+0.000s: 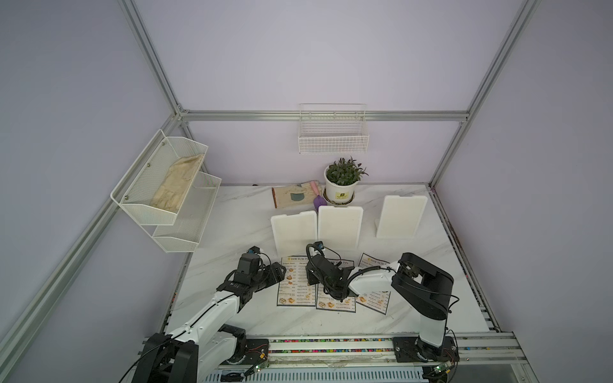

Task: Insert the menus into the narrow rack
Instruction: Pick up the menu from the center of the board.

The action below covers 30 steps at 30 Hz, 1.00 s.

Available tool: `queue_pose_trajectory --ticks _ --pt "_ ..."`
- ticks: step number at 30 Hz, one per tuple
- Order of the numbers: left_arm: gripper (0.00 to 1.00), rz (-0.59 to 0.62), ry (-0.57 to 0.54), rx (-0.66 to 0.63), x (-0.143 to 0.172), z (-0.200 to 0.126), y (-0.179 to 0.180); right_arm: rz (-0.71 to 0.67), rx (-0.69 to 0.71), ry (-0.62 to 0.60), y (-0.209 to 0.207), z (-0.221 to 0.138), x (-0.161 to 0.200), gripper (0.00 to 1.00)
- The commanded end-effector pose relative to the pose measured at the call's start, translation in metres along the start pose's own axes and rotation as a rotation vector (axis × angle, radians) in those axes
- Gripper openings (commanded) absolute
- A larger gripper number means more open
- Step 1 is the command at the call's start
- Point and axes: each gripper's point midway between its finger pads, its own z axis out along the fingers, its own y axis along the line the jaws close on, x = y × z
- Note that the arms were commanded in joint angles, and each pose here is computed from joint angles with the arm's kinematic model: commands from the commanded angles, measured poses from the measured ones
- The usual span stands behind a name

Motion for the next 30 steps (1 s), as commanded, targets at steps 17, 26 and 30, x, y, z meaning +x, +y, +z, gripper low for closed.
queue_pose_trajectory --ticks 17,26,30 --pt "0.60 -0.004 0.042 0.003 0.010 0.036 0.003 0.027 -0.099 0.096 0.019 0.017 0.040 0.50" --pt "0.52 -0.004 0.035 0.013 0.008 0.037 0.001 0.038 -0.187 0.106 0.035 0.011 0.039 0.39" --pt "0.53 -0.001 0.027 0.022 0.007 0.034 -0.001 0.046 -0.171 0.082 0.033 0.009 0.033 0.23"
